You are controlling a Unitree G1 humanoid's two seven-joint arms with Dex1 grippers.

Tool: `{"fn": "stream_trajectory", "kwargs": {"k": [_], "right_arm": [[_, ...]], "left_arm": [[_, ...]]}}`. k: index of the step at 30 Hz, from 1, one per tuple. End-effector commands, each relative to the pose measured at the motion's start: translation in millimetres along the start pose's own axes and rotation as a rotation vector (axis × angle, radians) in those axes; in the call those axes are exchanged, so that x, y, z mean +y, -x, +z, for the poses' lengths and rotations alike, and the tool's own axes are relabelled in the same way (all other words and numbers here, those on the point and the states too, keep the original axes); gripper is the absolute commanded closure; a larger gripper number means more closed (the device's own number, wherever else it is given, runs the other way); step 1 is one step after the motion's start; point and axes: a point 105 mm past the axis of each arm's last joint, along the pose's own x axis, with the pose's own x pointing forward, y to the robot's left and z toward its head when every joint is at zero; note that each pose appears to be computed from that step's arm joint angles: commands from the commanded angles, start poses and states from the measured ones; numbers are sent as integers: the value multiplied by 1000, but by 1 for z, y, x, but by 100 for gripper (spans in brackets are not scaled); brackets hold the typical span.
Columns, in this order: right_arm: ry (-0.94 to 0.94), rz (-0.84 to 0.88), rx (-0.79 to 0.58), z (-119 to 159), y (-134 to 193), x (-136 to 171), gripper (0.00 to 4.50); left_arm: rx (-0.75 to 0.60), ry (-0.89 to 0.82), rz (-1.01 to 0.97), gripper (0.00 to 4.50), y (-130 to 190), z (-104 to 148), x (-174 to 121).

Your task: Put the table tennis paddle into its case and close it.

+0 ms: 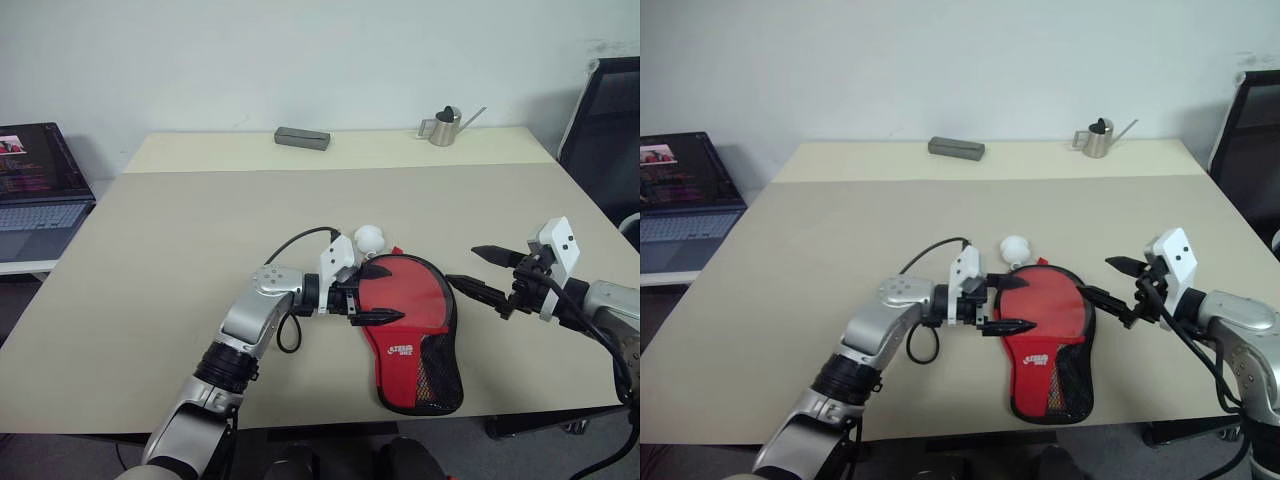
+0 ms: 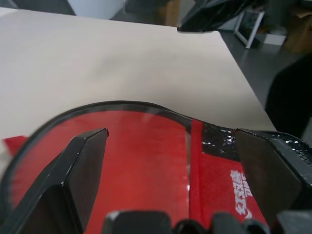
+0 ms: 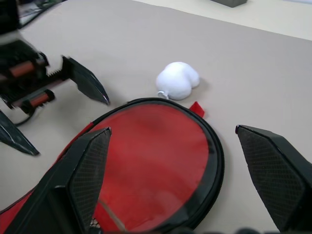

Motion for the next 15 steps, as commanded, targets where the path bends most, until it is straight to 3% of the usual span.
{"fn": "stream_trajectory", "kwargs": {"k": [1,7,15], "right_arm": [[36,12,-49,15,0,1,0],[40,24,-31,15,1,0,0],[55,49,-67,35,-5,-5,0]], "left_arm": [[-8,-58,-26,3,-13,3,0],[18,-67,-18,3,-32,-16,4],[33,-53,-42,3,-48,-35,-5]]}}
